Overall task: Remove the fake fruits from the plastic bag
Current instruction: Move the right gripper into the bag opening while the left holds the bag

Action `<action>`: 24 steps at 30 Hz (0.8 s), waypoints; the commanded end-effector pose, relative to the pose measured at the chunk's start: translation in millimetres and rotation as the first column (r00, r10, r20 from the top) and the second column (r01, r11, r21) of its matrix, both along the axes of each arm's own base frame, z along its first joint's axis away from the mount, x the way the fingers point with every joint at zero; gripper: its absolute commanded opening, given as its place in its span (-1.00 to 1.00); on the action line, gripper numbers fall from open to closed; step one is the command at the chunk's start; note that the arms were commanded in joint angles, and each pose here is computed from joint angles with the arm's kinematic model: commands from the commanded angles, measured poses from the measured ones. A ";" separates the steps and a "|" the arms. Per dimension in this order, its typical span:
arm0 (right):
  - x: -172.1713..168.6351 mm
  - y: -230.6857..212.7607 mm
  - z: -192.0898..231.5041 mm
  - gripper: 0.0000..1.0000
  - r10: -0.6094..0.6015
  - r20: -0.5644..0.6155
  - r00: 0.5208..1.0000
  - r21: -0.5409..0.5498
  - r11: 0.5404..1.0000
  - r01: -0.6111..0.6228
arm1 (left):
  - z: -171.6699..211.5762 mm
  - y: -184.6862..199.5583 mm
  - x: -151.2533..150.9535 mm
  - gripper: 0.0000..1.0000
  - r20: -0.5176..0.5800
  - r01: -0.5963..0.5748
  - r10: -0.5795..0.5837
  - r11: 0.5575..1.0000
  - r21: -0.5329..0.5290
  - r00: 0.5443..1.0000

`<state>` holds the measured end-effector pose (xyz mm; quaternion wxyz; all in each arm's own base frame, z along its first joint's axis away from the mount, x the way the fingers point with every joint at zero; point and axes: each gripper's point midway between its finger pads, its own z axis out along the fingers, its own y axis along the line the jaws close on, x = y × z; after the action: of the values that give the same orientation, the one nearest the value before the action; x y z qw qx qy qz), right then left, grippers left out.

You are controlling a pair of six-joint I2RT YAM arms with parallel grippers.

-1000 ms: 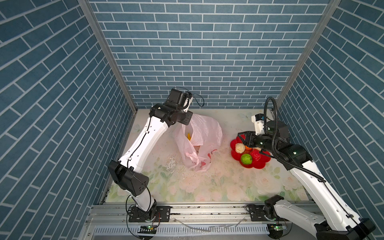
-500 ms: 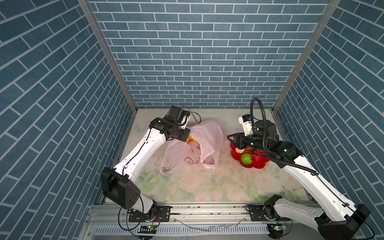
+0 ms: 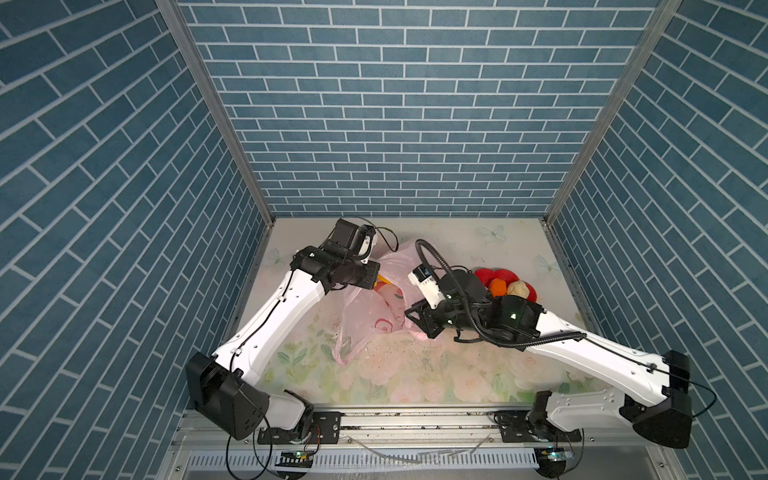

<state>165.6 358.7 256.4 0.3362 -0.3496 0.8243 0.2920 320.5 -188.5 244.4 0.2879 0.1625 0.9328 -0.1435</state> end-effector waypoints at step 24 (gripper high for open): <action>31.7 25.1 -19.2 -0.75 -0.132 0.132 0.982 0.053 0.991 0.126 | -20.5 27.7 -44.0 0.14 -0.044 -0.125 0.123 0.991 -0.044 0.991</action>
<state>198.2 391.0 223.1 0.4007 -0.3205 0.8204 0.2521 281.6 -168.2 222.4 0.2700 0.1291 0.9422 -0.1505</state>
